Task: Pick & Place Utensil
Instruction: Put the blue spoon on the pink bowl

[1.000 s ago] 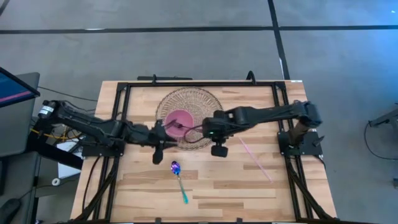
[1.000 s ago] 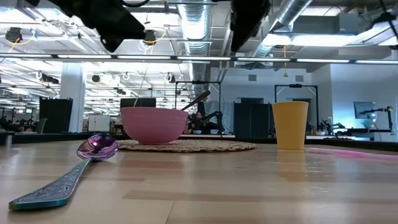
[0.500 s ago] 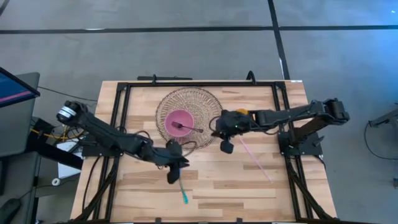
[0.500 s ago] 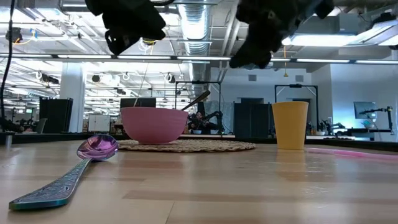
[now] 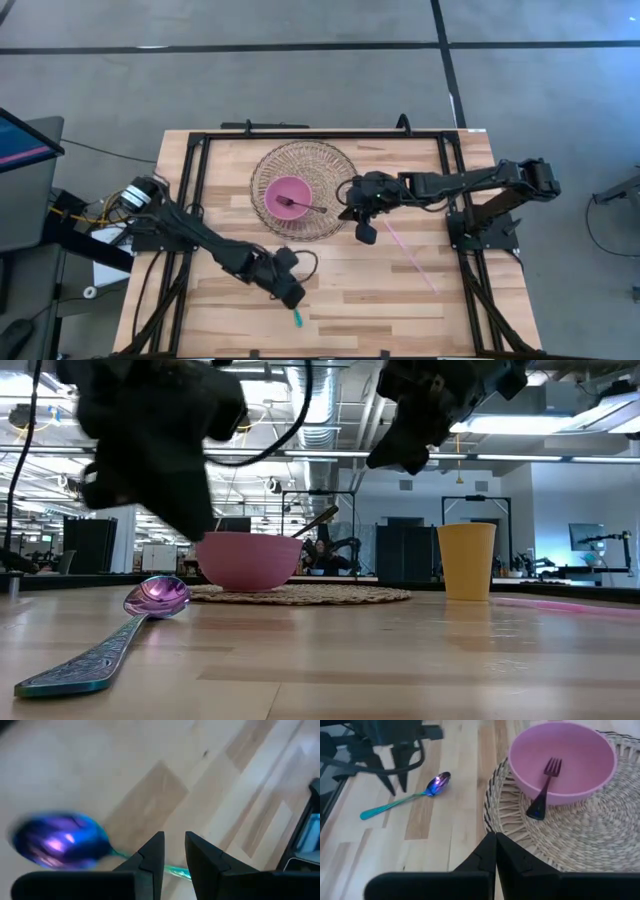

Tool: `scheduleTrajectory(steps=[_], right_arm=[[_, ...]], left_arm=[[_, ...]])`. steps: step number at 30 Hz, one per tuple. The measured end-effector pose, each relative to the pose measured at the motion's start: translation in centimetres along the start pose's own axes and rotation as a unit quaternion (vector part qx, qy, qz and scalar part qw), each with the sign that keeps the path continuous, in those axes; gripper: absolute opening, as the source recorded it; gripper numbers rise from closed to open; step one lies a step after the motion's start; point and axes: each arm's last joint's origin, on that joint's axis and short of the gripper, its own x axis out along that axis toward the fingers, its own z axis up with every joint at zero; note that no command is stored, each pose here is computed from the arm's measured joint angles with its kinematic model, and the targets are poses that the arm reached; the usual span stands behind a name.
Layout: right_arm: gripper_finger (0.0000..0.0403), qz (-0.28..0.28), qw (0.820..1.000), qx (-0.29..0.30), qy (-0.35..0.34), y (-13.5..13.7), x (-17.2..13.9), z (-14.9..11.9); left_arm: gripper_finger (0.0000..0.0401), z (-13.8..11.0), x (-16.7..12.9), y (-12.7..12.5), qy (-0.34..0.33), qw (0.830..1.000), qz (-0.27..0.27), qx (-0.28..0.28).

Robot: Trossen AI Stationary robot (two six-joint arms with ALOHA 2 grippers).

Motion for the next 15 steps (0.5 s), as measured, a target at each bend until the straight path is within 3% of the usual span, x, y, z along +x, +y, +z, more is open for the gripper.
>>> scheduleTrajectory(steps=[7,15], right_arm=[[0.0001,-0.011,1.000,-0.004,-0.005,-0.8,-0.3,0.1],[0.0001,-0.015,1.000,0.001,0.014,-1.1,-0.3,-0.2]], left_arm=[[0.0077,-1.5,1.4,0.1,0.016,0.992,0.020,-0.125],[0.0077,-2.3,2.7,0.4,0.043,0.978,0.038,-0.201]])
